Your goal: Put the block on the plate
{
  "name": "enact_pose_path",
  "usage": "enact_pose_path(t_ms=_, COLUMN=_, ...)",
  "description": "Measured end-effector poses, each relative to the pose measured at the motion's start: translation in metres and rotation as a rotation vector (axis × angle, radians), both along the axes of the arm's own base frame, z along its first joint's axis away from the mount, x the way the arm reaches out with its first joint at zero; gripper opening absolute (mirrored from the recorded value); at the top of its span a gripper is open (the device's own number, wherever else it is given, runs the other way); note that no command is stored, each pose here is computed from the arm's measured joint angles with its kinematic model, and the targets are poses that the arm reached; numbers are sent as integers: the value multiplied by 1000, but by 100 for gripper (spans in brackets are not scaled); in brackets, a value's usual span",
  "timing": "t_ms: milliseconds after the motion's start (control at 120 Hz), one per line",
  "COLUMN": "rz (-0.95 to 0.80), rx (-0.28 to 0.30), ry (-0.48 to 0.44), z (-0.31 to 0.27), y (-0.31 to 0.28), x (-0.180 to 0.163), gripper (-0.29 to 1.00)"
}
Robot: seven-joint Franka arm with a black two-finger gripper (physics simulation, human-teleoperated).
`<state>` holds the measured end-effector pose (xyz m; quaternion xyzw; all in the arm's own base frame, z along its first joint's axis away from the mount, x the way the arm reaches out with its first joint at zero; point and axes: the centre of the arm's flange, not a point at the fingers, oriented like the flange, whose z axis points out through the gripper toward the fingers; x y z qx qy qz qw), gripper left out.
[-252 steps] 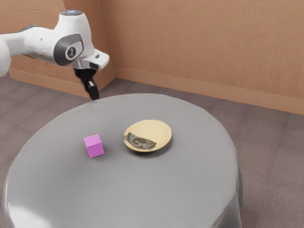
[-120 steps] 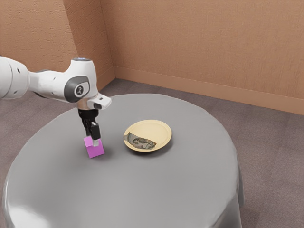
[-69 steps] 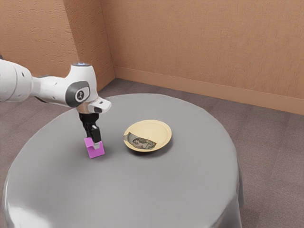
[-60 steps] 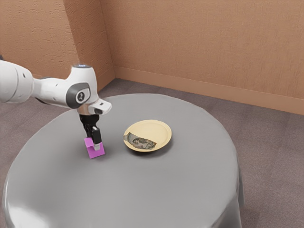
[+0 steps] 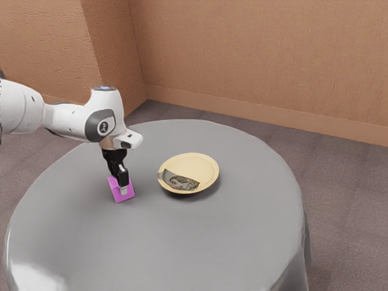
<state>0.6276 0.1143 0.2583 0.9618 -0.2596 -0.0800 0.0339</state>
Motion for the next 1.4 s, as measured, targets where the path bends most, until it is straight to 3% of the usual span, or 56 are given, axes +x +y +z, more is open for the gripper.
enact_pose_path(t_ms=200, rz=5, rx=10, ry=-23, z=8, y=0, x=2, gripper=27)
enact_pose_path(t_ms=342, rz=1, rx=27, ry=-59, z=33, y=-5, x=5, gripper=32)
enact_pose_path(t_ms=833, rz=-143, rx=4, ry=-219, z=104, y=-111, x=52, gripper=35)
enact_pose_path(t_ms=1075, rz=-204, rx=-40, ry=-228, z=84, y=-160, x=74, gripper=35)
enact_pose_path(t_ms=1342, rz=-210, rx=-55, ry=-200, z=50, y=-166, x=84, gripper=35)
enact_pose_path(t_ms=1400, rz=-212, rx=-57, ry=-198, z=48, y=-167, x=84, gripper=42)
